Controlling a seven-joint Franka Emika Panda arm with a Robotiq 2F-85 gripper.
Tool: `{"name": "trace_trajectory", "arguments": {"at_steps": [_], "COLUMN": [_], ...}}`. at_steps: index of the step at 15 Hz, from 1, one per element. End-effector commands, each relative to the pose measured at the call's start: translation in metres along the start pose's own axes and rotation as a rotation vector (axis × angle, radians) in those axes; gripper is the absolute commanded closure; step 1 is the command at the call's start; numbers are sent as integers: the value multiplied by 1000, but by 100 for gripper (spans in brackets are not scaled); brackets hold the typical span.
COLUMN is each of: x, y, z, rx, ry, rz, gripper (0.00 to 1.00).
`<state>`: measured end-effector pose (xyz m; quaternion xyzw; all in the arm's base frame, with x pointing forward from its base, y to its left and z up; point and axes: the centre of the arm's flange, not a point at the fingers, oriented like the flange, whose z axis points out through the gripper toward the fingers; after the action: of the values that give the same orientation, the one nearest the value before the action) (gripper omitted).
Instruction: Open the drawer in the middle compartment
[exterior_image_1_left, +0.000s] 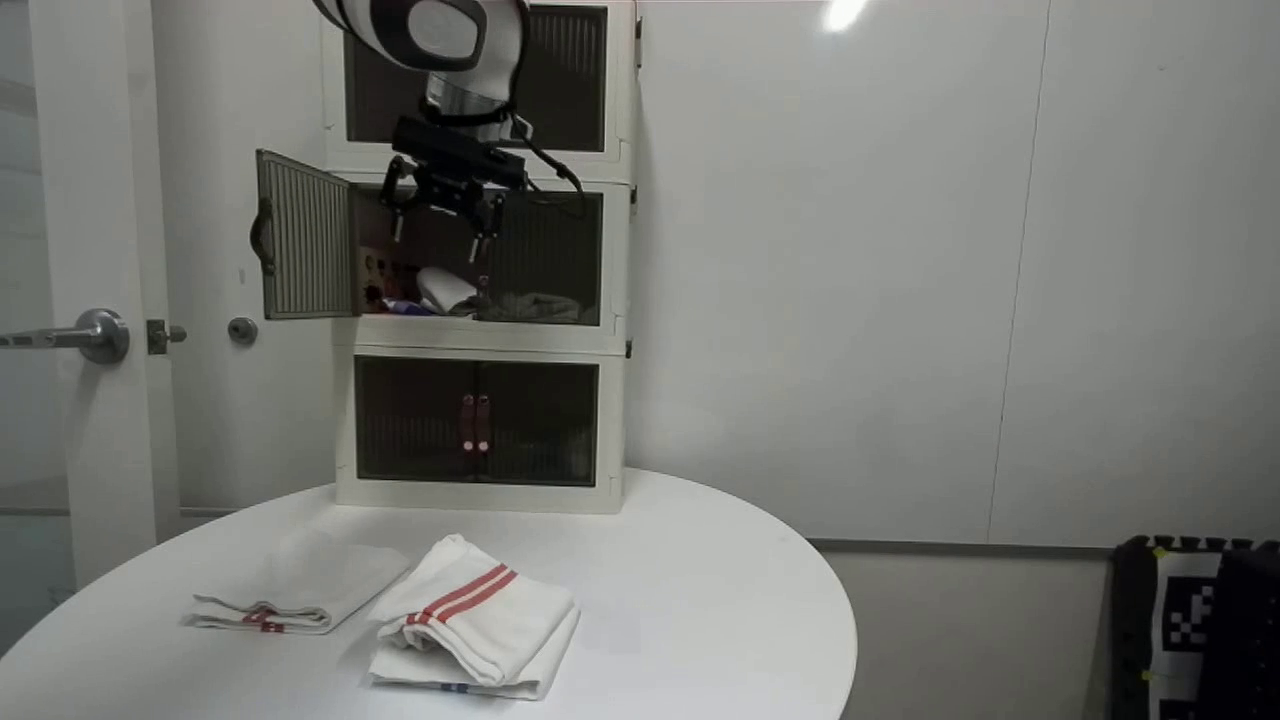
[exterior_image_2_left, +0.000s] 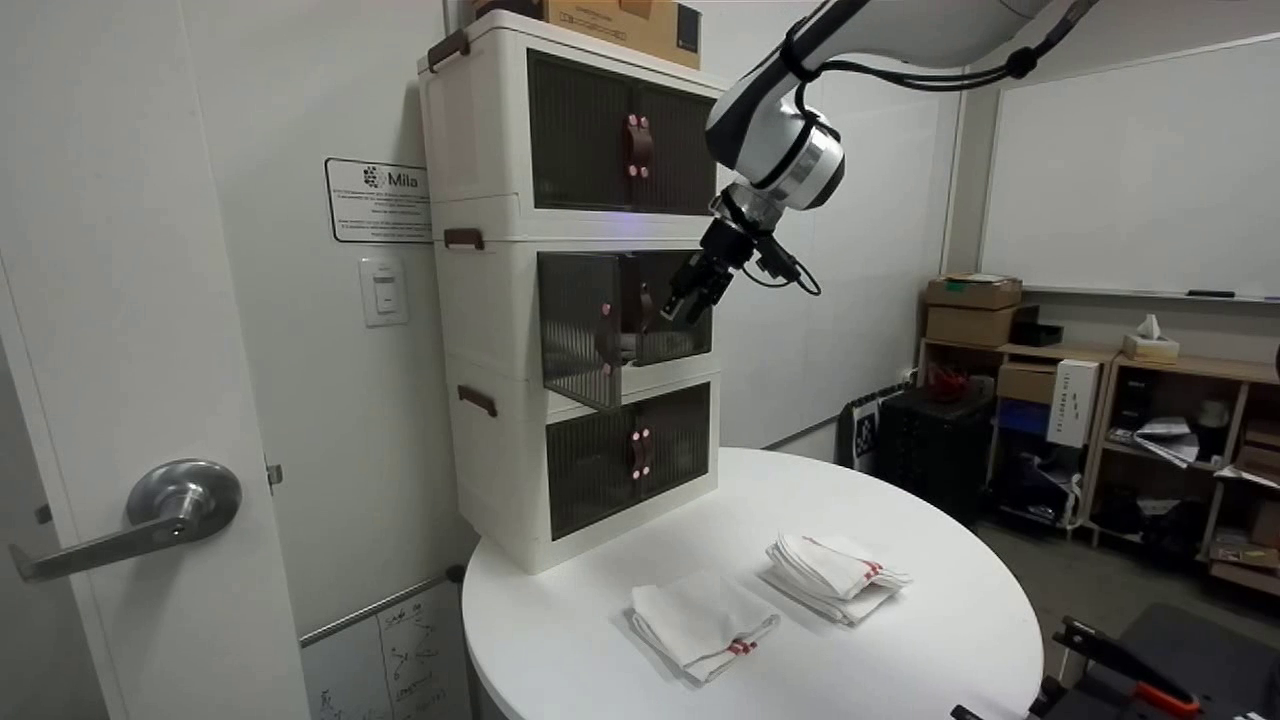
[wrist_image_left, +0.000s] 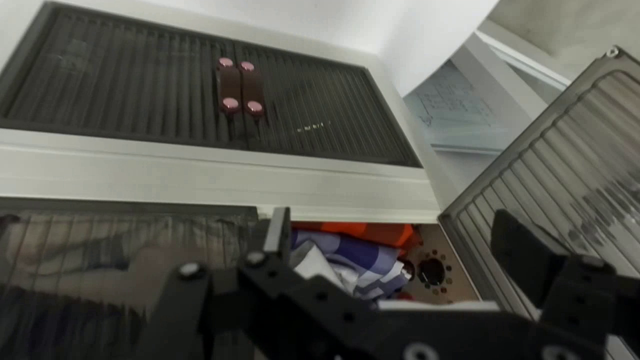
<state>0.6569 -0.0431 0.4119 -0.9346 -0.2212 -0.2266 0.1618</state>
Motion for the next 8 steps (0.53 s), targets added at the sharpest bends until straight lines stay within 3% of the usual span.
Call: {"name": "trace_trajectory", "arguments": {"at_steps": [1,5,8], "x": [-5,-9,-7], "y": [41,70,76], "z": [-3,-9,-3], "rx": [111,192,295], "ry": [172,342,418], "rz": [-13,-111,-201], "gripper": [0,0,0]}}
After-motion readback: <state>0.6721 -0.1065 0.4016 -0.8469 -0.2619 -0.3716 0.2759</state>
